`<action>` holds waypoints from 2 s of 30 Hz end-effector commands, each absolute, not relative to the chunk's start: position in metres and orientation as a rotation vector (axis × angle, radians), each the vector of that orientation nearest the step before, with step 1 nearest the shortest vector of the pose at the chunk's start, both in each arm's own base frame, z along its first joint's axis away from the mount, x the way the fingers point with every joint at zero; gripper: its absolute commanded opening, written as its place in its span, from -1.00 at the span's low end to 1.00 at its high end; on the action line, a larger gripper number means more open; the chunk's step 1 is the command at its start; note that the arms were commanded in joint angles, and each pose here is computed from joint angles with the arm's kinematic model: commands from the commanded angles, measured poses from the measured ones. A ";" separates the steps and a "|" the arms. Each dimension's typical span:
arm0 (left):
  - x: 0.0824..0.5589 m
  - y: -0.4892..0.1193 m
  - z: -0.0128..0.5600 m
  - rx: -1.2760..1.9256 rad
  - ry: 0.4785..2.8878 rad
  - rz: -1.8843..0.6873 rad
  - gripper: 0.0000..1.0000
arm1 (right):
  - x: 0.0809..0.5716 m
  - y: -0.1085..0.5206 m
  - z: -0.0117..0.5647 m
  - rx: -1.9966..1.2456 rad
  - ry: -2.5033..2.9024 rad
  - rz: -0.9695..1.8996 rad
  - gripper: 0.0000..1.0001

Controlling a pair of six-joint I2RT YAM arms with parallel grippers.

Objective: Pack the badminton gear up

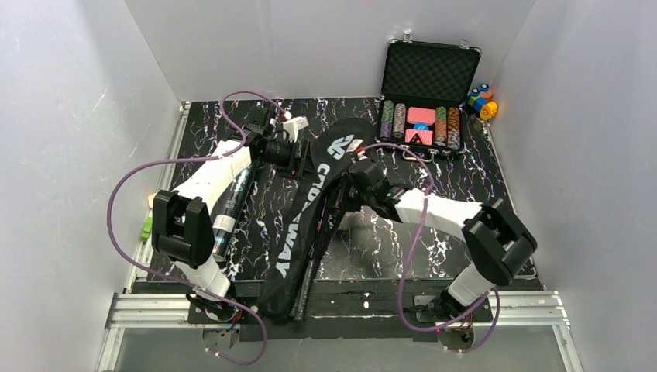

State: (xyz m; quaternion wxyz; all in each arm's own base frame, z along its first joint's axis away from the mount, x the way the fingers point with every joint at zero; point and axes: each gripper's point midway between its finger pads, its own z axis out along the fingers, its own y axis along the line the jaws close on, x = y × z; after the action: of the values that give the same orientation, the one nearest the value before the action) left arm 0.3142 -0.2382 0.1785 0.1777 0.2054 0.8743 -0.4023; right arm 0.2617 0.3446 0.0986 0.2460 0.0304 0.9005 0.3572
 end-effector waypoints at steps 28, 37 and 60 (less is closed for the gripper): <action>0.222 -0.258 0.192 1.166 2.149 -0.954 0.50 | 0.252 0.376 0.243 0.008 2.347 1.255 -0.97; 0.229 -0.258 0.170 1.071 2.187 -0.899 -0.09 | 0.247 0.379 0.224 0.046 2.416 1.270 -0.97; 0.242 -0.252 0.179 1.051 2.154 -0.681 -1.00 | 0.292 0.320 0.187 0.364 2.450 1.119 -0.14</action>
State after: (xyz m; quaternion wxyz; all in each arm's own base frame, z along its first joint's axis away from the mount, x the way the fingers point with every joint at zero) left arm 0.2352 -0.2452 0.1460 0.2674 0.3754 0.8461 -0.2679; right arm 0.2679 0.3367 0.1767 0.1800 0.1023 0.8940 0.3974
